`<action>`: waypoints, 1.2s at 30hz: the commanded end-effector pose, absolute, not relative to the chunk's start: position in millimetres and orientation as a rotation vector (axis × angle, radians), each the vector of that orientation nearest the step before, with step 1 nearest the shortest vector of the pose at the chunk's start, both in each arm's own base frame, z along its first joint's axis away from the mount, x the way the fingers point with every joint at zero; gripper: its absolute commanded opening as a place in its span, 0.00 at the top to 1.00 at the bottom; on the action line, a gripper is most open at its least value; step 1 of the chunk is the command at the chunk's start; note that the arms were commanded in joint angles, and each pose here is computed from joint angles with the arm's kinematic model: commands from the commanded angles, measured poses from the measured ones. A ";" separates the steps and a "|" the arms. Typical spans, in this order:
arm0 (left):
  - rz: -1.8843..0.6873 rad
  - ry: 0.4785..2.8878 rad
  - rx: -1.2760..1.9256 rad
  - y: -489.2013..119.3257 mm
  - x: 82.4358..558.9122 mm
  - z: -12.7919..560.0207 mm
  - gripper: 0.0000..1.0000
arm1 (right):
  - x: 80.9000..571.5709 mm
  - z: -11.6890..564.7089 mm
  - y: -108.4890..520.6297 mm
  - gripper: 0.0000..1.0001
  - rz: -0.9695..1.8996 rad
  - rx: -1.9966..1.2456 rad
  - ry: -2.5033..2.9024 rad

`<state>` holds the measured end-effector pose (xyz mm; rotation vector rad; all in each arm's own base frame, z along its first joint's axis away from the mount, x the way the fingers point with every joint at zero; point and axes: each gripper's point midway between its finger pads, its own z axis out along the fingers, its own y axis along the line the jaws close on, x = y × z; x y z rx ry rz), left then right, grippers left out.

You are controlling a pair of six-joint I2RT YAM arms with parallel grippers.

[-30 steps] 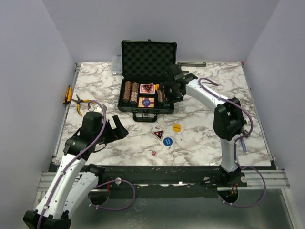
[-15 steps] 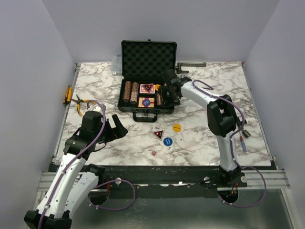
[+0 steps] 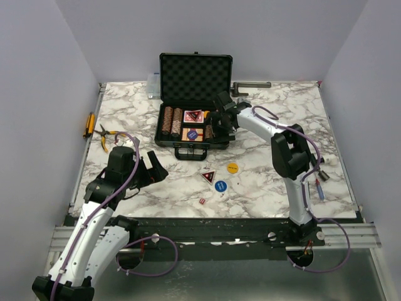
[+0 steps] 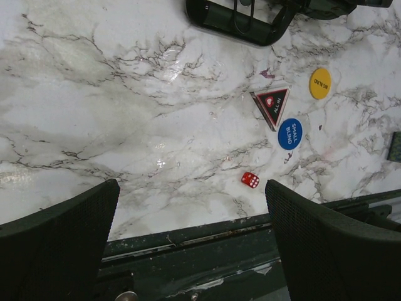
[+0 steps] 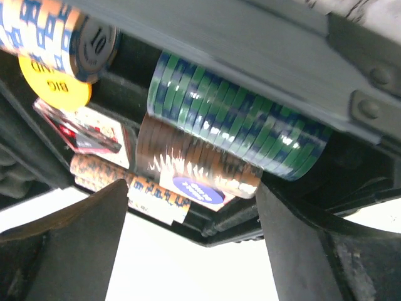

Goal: Pack up texas hold em set

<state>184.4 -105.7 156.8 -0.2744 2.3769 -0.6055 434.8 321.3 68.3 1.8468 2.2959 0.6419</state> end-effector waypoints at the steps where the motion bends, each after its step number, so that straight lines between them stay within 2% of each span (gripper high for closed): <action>1: -0.620 2.368 -0.271 -106.7 185.5 155.4 0.02 | 433.1 78.2 331.7 0.12 0.721 1.857 2.298; 3: -0.621 2.367 -0.270 -106.9 185.6 155.8 0.02 | 431.9 81.8 330.0 0.00 0.724 1.855 2.293; 8: -0.623 2.363 -0.275 -106.5 185.9 156.2 0.02 | 430.0 96.0 330.3 0.00 0.771 1.812 2.296; 13: -0.625 2.360 -0.273 -106.6 186.1 156.5 0.02 | 442.3 123.6 339.3 0.12 0.942 1.618 2.282; 18: -0.624 2.358 -0.272 -106.0 186.4 156.8 0.02 | 446.1 133.6 330.7 0.14 0.860 1.410 2.321; 21: -0.624 2.360 -0.274 -105.9 186.4 156.3 0.02 | 452.6 134.3 323.9 0.27 0.801 1.304 2.317; 25: -0.626 2.361 -0.274 -106.1 186.2 156.0 0.02 | 472.9 133.9 319.8 0.56 0.711 1.080 2.357; 28: -0.627 2.364 -0.273 -106.5 186.5 155.5 0.02 | 488.4 129.2 315.1 0.73 0.583 0.931 2.391; 31: -0.628 2.365 -0.273 -106.7 186.5 155.5 0.02 | 499.1 126.2 309.4 0.84 0.486 0.835 2.396; 36: -0.628 2.368 -0.274 -106.8 186.7 155.1 0.02 | 506.0 110.4 298.2 0.90 0.376 0.721 2.414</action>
